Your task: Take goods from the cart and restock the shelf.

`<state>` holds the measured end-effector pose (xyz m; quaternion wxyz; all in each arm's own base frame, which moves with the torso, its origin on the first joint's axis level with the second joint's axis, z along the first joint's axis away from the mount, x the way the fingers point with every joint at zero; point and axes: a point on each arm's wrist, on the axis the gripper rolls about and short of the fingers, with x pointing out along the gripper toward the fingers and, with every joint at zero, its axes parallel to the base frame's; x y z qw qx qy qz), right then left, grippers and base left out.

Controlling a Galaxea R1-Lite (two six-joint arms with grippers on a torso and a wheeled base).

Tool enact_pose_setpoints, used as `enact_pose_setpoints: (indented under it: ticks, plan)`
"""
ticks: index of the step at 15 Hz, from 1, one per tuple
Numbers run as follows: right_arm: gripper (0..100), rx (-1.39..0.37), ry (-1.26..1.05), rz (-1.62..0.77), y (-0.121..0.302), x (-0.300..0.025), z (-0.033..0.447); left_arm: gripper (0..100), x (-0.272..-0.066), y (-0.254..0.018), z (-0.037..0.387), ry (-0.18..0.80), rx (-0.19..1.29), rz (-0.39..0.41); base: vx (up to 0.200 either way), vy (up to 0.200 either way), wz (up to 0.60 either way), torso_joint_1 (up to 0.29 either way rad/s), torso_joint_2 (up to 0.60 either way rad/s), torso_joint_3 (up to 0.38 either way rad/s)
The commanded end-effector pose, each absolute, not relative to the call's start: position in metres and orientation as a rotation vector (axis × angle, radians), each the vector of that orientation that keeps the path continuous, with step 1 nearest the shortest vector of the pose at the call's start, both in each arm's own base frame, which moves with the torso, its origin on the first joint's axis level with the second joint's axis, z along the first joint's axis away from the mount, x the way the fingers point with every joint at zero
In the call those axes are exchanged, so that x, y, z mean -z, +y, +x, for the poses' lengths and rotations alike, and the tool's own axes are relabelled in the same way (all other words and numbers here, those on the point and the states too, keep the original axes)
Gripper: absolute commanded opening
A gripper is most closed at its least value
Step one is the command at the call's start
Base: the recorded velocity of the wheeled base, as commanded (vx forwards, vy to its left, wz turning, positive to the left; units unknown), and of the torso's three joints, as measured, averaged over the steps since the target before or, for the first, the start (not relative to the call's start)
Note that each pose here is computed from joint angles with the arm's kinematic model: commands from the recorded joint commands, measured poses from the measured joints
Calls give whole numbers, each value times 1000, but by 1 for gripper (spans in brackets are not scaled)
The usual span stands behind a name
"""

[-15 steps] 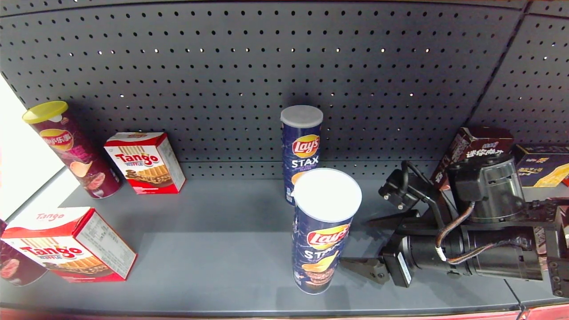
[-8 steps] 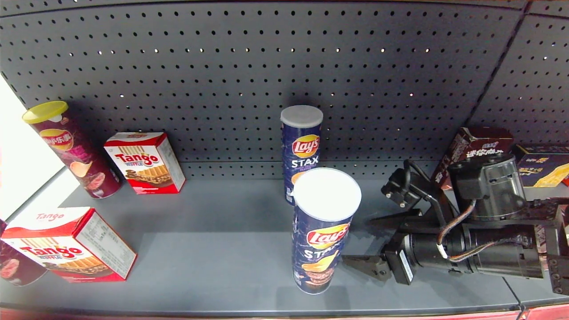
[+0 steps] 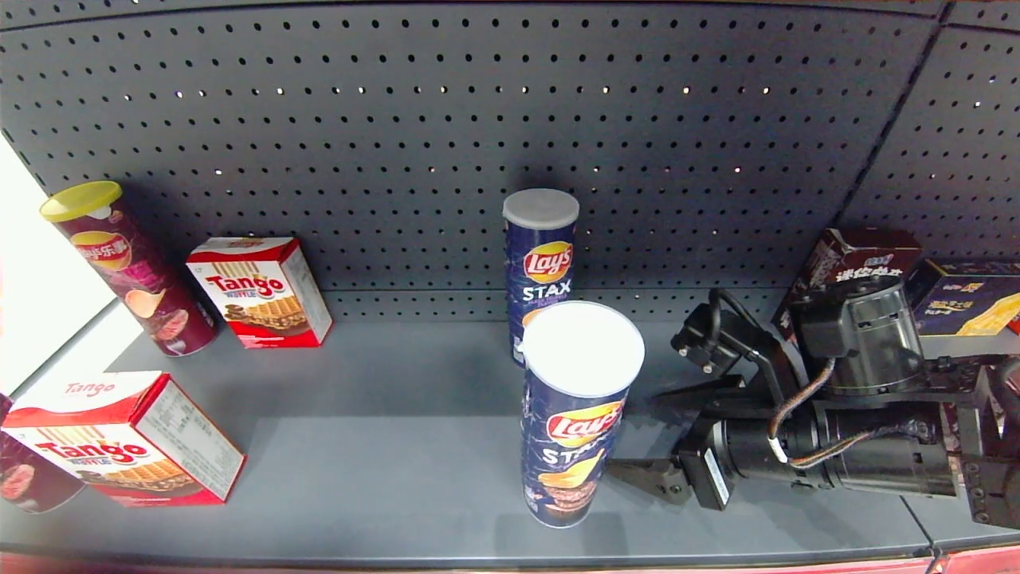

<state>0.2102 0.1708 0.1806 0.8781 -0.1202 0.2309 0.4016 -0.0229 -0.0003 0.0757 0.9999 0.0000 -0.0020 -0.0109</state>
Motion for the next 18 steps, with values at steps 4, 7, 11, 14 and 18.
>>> enact_pose_setpoints:
  ticks: [4,7,11,14,18]
  plan:
    - [100,-851,479,-254,174,-180,208,100,-76,0,-23,-3,21,0,0,0,0,0,0,0]
    - [100,-836,470,-247,166,-184,206,100,-76,0,-23,-3,21,0,0,0,0,0,0,0]
    - [100,-830,469,-245,168,-184,210,100,-76,0,-23,-3,21,0,0,0,0,0,0,0]
    - [100,-844,476,-251,173,-182,210,100,-76,0,-23,-3,23,0,0,0,0,0,0,0]
    - [100,-855,479,-255,176,-180,209,100,-76,0,-23,-3,21,0,0,0,0,0,0,0]
